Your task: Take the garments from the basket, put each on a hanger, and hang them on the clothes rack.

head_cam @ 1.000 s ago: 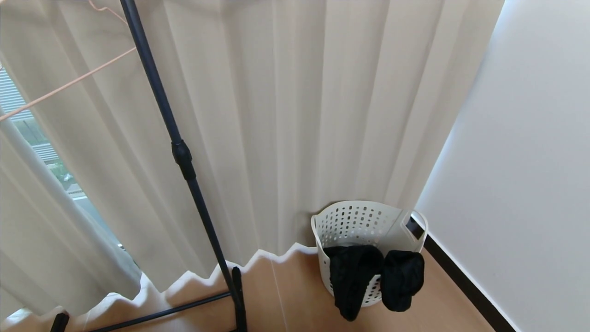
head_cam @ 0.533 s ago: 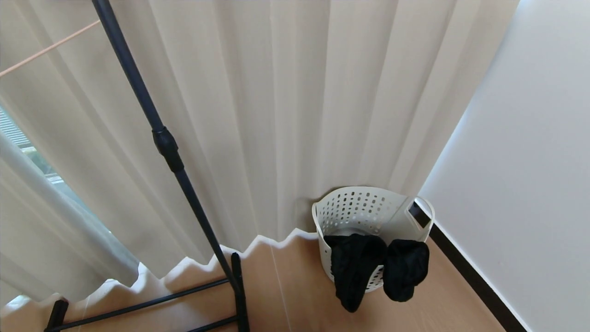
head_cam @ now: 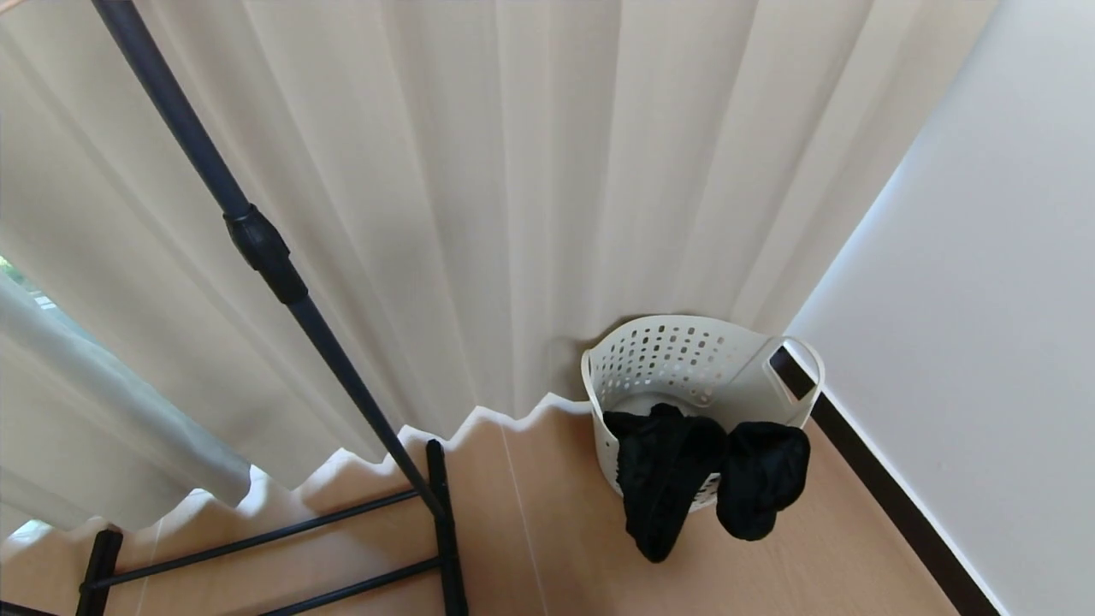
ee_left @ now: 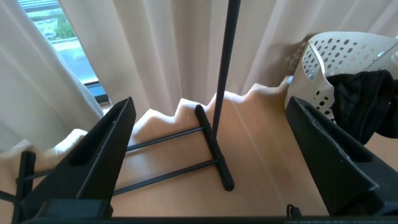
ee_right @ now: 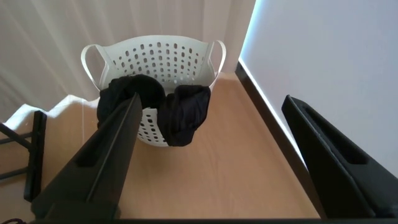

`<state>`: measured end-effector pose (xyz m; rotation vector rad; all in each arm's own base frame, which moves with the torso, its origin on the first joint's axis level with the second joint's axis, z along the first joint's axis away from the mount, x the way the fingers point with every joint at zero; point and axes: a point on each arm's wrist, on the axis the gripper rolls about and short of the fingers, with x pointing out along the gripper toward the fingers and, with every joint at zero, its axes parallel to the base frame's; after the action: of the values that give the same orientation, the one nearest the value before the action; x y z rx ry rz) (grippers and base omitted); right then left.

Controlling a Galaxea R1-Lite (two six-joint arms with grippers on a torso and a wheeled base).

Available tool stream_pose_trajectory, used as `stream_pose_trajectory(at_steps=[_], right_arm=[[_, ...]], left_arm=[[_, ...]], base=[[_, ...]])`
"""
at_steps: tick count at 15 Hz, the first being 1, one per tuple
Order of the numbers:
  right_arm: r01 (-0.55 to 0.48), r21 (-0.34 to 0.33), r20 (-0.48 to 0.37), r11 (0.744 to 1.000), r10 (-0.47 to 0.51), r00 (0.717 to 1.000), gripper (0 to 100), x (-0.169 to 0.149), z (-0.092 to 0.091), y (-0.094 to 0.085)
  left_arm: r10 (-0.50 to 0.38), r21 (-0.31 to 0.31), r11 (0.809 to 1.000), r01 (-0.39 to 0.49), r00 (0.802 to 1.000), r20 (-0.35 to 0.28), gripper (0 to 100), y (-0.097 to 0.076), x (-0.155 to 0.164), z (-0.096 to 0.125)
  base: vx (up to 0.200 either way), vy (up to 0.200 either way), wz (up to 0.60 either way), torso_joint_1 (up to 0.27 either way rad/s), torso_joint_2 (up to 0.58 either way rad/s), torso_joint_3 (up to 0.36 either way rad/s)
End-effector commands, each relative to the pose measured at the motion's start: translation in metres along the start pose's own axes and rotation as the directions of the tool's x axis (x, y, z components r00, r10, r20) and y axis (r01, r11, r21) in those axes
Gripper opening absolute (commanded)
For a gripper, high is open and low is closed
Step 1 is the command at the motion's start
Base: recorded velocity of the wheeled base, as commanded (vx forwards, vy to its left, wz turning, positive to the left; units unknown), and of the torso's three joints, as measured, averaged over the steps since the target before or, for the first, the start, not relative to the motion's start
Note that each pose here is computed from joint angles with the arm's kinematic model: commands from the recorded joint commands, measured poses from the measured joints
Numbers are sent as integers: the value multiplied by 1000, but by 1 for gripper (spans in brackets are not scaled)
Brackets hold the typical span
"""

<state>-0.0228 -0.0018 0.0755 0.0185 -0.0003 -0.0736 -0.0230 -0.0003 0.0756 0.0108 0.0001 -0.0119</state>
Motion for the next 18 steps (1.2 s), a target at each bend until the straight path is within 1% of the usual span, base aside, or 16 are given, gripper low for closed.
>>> stream_pose_trajectory(at_steps=[1,9,11,13,14,15,16,17,18], right_arm=[[0,0,0,1000,0,1000,100,0,0,0],[-2,0,0,1000,2,1000,100,0,0,0],[-1,0,-1,1000,1,1000,100,0,0,0],[-44,-3,-26,999,44,999,100,1,0,1],[-75,-6,-122,997,74,990,100,8,2,2],[-128,-2,-183,992,126,975,100,15,6,3],[-204,7,-231,979,200,952,100,20,10,4],[-297,14,-326,955,285,901,100,32,20,8],[-349,17,-372,937,330,868,100,44,33,12]], left_arm=[[0,0,1000,0,1000,-1,100,0,0,0],[0,-2,1000,0,1000,-1,100,0,0,0],[1,-2,1000,-1,1000,-1,100,0,0,0],[3,-2,1000,-3,1000,-1,100,0,0,0],[3,-2,1000,-3,1000,-1,100,0,0,0],[3,-2,1000,-3,1000,-1,100,0,0,0],[3,-2,1000,-3,1000,-1,100,0,0,0],[3,-2,1000,-3,1000,-1,100,0,0,0],[3,-2,1000,-3,1000,-1,100,0,0,0]], base=[[0,0,0,7,2,-203],[0,0,0,6,2,-203],[0,0,0,-2,2,-88],[0,0,0,0,0,0],[0,0,0,0,0,0],[0,0,0,0,0,0],[0,0,0,0,0,0],[0,0,0,0,0,0],[0,0,0,0,0,0]])
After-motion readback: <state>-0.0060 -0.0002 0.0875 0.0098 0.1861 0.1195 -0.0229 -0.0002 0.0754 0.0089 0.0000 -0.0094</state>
